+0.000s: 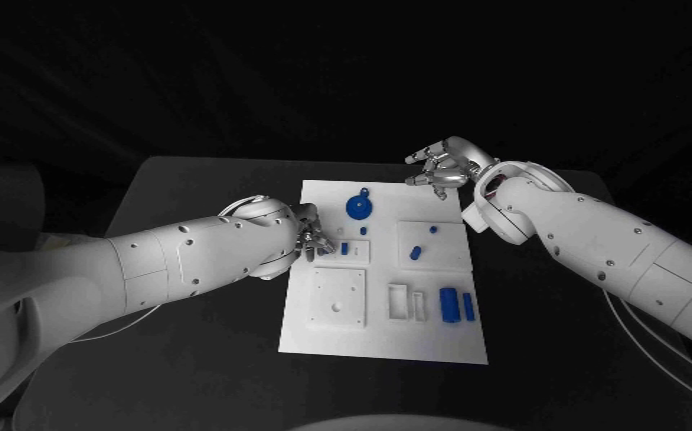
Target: Assemble the parts on the task board
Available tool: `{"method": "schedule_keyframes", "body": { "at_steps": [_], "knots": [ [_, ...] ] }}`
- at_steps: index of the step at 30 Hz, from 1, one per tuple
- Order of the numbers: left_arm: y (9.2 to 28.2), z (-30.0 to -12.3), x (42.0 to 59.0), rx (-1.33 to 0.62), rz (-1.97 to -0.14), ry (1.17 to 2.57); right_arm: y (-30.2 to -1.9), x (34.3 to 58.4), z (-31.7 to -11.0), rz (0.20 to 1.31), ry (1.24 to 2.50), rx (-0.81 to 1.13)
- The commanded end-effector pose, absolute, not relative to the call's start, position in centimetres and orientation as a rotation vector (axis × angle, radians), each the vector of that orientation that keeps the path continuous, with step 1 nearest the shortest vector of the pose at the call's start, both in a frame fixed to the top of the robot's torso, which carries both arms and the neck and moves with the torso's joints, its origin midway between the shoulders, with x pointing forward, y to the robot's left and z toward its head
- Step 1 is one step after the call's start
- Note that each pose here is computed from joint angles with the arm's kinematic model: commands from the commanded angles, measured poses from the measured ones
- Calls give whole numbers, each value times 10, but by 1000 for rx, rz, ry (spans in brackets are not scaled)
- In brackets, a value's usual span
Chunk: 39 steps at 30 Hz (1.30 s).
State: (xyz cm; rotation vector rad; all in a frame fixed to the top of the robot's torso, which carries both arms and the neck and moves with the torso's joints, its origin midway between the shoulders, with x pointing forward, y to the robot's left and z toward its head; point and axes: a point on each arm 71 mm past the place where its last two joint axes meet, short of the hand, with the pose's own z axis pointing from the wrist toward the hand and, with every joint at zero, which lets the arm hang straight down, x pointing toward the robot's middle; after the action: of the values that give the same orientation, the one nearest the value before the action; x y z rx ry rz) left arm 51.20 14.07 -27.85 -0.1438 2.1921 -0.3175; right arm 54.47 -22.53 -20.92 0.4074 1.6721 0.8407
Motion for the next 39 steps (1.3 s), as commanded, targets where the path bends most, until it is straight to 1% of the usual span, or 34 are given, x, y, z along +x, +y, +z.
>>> {"method": "schedule_keyframes", "body": {
  "at_steps": [1,21,39],
  "knots": [
    [147,-294,505,-134,-264,2255,-224,544,-209,848,1678,389],
    [155,-292,507,-131,-245,2224,-226,544,-211,844,1675,393],
    [162,-288,503,-149,-264,2223,-228,542,-214,839,1680,398]
  ]
}}
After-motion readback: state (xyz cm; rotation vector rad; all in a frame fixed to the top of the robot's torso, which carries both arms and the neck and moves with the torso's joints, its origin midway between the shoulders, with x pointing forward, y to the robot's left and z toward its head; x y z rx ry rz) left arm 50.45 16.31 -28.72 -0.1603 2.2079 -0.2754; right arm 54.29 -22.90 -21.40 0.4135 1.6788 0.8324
